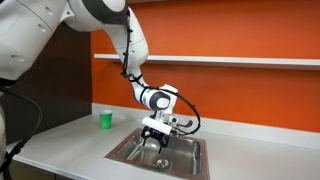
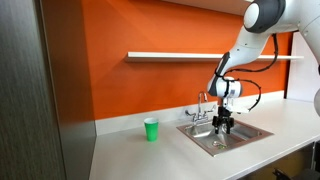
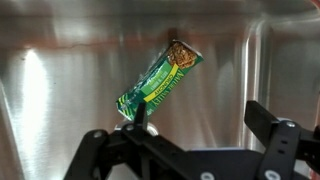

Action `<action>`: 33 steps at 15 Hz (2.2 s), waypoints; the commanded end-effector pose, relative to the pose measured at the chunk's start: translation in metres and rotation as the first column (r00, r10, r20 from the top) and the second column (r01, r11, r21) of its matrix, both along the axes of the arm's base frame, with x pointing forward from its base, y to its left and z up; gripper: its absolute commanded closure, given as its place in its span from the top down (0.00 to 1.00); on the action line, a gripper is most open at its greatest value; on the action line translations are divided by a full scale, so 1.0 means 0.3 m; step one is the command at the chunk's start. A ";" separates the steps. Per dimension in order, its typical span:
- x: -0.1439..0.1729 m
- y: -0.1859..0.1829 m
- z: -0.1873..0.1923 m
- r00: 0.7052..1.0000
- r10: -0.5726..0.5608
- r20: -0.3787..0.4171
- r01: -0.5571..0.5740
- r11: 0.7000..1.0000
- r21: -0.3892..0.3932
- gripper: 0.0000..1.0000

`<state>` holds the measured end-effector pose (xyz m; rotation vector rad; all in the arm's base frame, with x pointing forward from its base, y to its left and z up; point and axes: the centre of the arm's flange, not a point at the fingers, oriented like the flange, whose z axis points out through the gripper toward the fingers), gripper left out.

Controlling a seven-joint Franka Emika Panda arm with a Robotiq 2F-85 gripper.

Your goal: Pick up the snack from the sink and place it on the counter

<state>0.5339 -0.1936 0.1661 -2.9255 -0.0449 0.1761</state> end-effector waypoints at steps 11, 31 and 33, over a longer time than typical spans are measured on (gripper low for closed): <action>0.009 -0.036 -0.164 0.998 -0.058 -0.021 0.059 0.998 0.024 1.00; -0.015 -0.063 -0.195 0.996 -0.085 -0.031 0.086 0.996 0.033 1.00; -0.012 -0.060 -0.197 0.997 -0.067 -0.040 0.068 0.997 0.024 1.00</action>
